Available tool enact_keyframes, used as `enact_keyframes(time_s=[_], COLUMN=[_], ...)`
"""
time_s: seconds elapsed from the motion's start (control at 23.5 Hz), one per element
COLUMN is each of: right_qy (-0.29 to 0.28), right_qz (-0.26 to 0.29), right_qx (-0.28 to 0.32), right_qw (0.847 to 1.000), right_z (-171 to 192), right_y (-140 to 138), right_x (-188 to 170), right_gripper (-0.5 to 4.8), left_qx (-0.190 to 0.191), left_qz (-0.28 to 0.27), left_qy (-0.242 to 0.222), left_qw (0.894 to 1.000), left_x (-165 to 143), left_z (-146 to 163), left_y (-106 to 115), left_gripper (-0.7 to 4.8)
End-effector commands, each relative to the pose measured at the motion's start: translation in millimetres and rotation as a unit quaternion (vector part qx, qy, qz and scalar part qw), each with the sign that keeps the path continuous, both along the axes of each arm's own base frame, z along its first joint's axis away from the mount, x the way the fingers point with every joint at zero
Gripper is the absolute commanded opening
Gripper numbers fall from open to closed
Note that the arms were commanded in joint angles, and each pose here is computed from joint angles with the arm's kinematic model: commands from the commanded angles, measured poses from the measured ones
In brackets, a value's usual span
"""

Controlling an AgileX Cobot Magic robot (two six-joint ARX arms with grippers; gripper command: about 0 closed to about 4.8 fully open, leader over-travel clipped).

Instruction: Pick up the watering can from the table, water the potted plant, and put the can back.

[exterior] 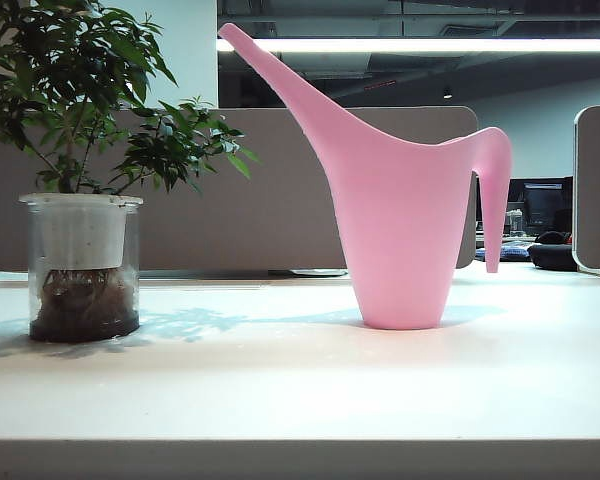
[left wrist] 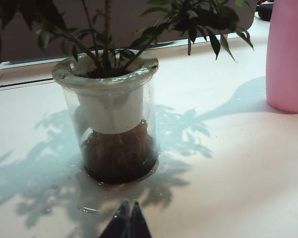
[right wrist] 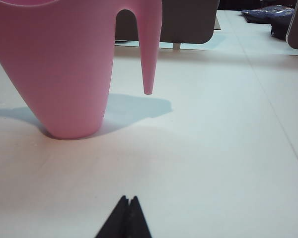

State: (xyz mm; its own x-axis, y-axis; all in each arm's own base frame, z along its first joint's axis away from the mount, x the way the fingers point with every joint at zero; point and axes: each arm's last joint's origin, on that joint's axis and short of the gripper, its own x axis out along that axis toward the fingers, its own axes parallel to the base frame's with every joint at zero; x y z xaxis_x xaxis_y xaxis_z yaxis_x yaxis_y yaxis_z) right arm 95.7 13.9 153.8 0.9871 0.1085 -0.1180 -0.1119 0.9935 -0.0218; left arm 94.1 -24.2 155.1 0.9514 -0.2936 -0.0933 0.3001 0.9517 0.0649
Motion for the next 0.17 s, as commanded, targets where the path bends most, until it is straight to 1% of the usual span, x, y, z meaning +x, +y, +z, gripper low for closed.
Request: enact_keyframes(time_s=[0.04, 0.17], right_qy=[-0.004, -0.004], right_qz=[0.0, 0.0], right_qx=[-0.001, -0.001], right_qw=[1.0, 1.0], right_z=[-0.6, -0.6], right_y=[0.1, 0.0], right_x=[0.5, 0.5], right_gripper=[-0.01, -0.01], left_qx=[-0.001, -0.001], left_qz=[0.0, 0.0], left_qy=[-0.004, -0.004], left_qw=[1.0, 1.0], left_x=[-0.1, -0.1], left_z=[1.7, 1.7], left_y=[0.1, 0.1], left_gripper=[-0.05, -0.05])
